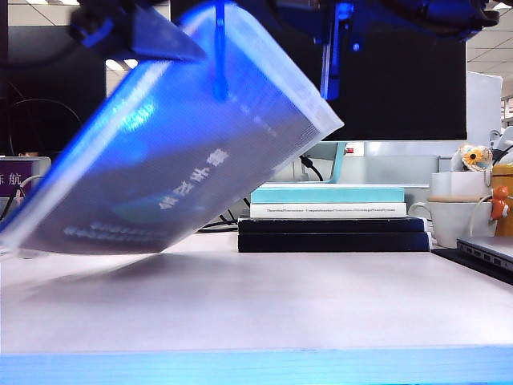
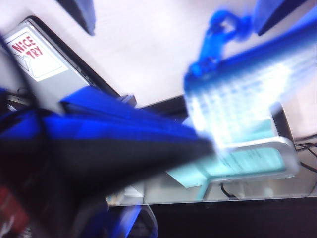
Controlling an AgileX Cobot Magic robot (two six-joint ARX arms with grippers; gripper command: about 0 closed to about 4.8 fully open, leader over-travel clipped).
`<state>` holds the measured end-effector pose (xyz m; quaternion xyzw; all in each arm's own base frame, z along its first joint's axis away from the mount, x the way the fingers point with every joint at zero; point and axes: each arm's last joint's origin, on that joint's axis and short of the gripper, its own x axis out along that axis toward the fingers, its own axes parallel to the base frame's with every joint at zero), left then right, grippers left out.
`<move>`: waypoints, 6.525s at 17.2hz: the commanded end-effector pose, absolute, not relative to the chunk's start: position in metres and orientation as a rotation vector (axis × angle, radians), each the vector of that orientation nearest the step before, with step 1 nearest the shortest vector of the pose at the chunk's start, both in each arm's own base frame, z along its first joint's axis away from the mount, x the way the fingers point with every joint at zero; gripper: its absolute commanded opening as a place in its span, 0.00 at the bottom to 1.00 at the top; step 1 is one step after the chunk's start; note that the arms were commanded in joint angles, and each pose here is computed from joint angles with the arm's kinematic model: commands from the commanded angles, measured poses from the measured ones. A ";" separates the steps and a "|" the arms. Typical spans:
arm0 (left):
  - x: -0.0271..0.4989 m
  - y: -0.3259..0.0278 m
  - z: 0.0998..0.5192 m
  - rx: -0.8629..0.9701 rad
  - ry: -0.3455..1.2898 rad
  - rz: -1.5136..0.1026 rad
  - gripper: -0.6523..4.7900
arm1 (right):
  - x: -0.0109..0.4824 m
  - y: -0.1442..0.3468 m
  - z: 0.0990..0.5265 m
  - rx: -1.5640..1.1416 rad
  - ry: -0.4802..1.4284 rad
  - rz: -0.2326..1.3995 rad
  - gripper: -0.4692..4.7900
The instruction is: Pick up the transparent plastic file bag with a blue zipper and open its zipper.
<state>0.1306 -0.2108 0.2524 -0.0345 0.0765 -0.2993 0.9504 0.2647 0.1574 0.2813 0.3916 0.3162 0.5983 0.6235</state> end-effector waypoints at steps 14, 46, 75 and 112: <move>0.129 -0.196 0.267 0.117 0.070 -0.558 0.11 | 0.263 0.152 0.279 0.785 0.771 1.478 0.08; 0.153 -0.160 0.319 0.183 0.184 -0.856 0.11 | 0.258 0.159 0.258 0.068 0.200 1.606 0.81; 0.186 -0.156 0.291 0.344 0.386 -0.712 0.11 | 0.244 0.148 0.286 -0.001 0.109 1.462 0.08; 0.197 -0.088 0.312 0.126 0.279 -0.621 1.00 | 0.246 0.074 0.267 -0.043 0.381 1.176 0.13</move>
